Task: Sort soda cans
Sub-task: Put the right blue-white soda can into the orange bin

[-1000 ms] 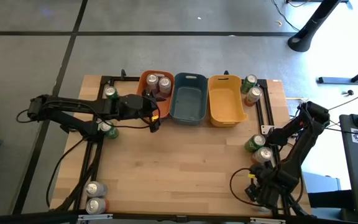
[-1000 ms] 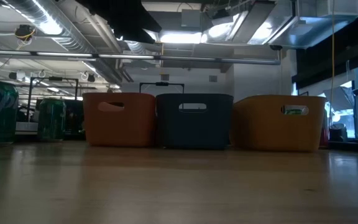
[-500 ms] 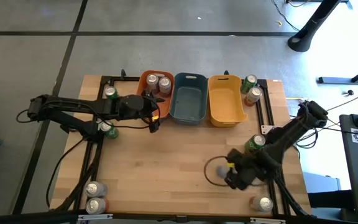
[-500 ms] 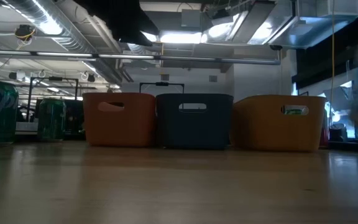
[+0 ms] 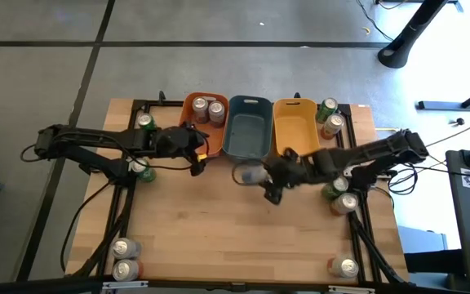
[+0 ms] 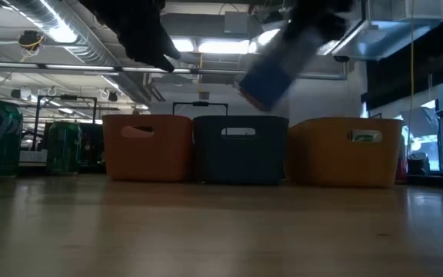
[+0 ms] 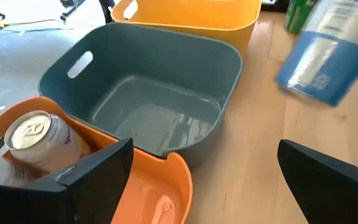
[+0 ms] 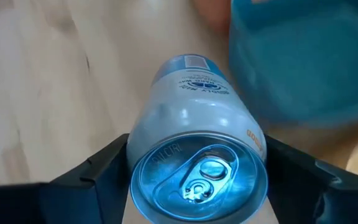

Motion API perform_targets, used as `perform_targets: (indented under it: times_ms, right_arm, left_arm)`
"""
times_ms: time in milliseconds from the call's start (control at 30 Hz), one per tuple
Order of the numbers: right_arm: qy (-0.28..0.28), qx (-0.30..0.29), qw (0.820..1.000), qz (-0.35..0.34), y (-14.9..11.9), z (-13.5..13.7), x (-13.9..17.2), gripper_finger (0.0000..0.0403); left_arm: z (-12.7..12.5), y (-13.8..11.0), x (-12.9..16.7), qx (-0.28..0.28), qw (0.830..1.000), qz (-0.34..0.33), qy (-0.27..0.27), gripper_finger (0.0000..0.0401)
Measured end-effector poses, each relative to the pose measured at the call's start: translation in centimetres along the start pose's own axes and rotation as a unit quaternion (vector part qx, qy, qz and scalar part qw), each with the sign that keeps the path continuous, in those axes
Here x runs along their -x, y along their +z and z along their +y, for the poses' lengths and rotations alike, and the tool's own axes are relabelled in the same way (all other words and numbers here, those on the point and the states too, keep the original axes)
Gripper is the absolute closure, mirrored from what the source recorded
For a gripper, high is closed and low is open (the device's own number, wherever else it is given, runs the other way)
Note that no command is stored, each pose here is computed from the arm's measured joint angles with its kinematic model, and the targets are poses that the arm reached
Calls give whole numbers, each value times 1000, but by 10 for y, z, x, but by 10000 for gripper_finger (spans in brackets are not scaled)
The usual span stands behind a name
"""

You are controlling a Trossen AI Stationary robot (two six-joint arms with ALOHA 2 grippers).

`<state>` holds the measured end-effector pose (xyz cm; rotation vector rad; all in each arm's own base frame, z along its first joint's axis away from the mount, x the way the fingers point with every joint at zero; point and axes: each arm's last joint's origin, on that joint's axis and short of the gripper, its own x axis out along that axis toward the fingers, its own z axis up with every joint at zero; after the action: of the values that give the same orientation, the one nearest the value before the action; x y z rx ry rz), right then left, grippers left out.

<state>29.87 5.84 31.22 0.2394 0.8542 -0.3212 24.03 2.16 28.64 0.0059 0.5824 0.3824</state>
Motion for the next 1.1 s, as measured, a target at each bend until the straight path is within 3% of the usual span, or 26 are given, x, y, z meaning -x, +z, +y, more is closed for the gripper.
perform_targets:
  times_ms: [367,500,900,1100]
  right_arm:
    - [44,127,984,-115,49,-36,-23,116]
    - [52,142,981,-124,57,-47,-33,116]
    - [60,152,965,-206,80,-62,-45,116]
    - [52,157,956,-243,90,-64,-67,116]
  left_arm:
    - [5,2,-11,18,999,-10,28,16]
    - [6,7,-12,32,999,-31,30,16]
    - [3,-3,-26,45,998,12,42,16]
    - [5,-6,-23,50,997,30,57,16]
